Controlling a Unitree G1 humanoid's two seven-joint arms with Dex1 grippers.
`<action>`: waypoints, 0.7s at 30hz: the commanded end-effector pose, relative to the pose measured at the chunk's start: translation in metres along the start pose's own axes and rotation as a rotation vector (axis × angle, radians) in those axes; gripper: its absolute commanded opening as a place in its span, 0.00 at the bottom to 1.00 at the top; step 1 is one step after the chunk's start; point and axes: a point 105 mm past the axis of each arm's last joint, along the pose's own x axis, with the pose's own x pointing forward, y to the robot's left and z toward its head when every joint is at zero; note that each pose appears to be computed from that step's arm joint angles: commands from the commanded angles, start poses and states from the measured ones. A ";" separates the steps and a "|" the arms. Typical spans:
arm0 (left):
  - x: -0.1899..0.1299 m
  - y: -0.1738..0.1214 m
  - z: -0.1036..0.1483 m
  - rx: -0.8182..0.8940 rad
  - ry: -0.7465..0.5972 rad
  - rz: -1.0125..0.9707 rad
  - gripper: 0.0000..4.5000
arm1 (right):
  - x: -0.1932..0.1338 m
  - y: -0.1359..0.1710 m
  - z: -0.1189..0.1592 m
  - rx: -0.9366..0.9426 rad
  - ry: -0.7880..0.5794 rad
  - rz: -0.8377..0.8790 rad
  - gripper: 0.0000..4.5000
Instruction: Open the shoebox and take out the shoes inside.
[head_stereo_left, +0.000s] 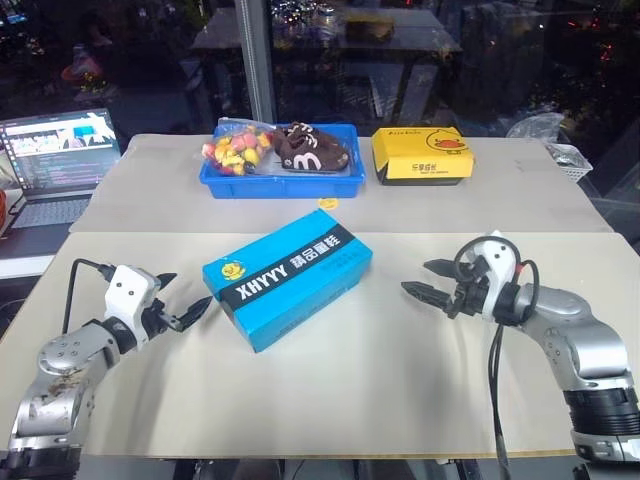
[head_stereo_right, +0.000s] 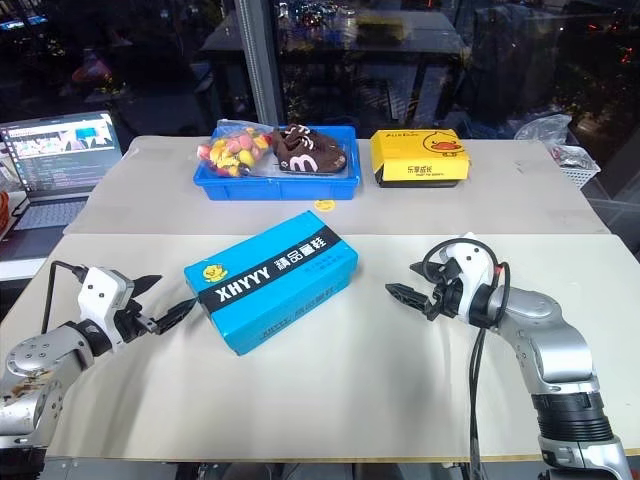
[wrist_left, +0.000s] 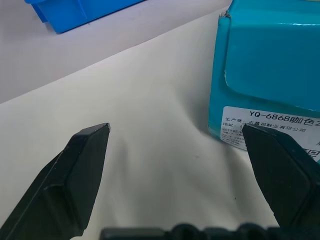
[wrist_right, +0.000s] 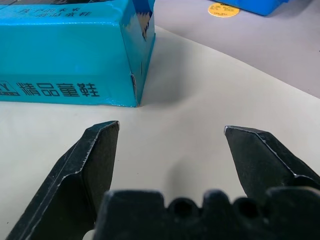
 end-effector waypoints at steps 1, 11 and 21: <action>-0.005 0.011 0.012 0.044 -0.042 0.038 1.00 | -0.004 0.001 0.011 -0.055 -0.009 0.017 0.91; -0.001 0.034 0.029 0.095 -0.099 0.035 1.00 | -0.007 0.013 0.031 -0.109 -0.003 0.091 0.91; 0.015 0.025 0.007 0.219 0.023 -0.101 0.84 | -0.006 0.041 0.024 -0.052 0.033 0.163 0.79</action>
